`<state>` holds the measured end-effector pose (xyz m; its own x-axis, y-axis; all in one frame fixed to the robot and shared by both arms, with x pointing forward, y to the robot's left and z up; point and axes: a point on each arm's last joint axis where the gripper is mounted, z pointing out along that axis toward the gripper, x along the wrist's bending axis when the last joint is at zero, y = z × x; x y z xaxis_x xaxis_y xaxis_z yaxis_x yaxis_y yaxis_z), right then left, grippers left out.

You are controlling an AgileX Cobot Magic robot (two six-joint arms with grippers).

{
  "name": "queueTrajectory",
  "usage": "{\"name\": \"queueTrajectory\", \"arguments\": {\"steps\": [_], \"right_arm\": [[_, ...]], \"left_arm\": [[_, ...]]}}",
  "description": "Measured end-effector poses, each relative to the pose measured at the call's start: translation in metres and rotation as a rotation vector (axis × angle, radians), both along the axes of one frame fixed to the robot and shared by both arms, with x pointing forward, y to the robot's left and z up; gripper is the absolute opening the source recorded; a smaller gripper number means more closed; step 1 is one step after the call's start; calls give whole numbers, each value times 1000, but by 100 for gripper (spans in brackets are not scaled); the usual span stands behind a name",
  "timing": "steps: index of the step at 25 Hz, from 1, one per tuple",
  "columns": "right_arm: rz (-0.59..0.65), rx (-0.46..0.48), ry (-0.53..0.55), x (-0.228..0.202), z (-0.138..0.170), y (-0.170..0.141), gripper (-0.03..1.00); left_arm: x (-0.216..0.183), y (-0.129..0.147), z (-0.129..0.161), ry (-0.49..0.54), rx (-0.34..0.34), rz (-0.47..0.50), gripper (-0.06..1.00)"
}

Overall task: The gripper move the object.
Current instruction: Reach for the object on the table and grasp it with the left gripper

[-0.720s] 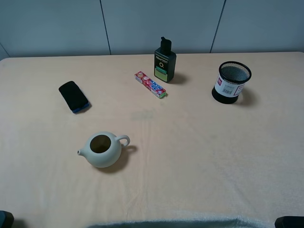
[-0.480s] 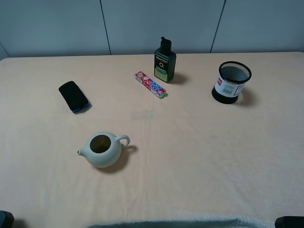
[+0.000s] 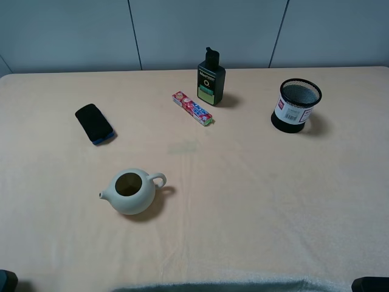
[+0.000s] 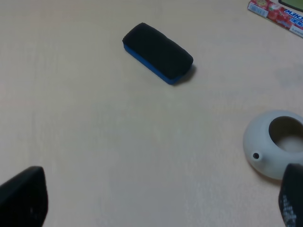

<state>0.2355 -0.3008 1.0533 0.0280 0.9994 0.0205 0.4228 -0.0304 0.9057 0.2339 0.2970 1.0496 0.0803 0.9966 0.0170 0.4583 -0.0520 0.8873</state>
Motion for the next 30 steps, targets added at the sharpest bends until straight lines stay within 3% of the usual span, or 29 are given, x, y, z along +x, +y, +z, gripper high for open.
{"name": "queueTrajectory", "arguments": {"steps": [16, 30], "right_arm": [[0, 0, 1, 0, 0, 0, 69], [0, 0, 1, 0, 0, 0, 69]], "left_arm": [[0, 0, 4, 5, -1, 0, 99], [48, -2, 36, 233, 72, -60, 99]]}}
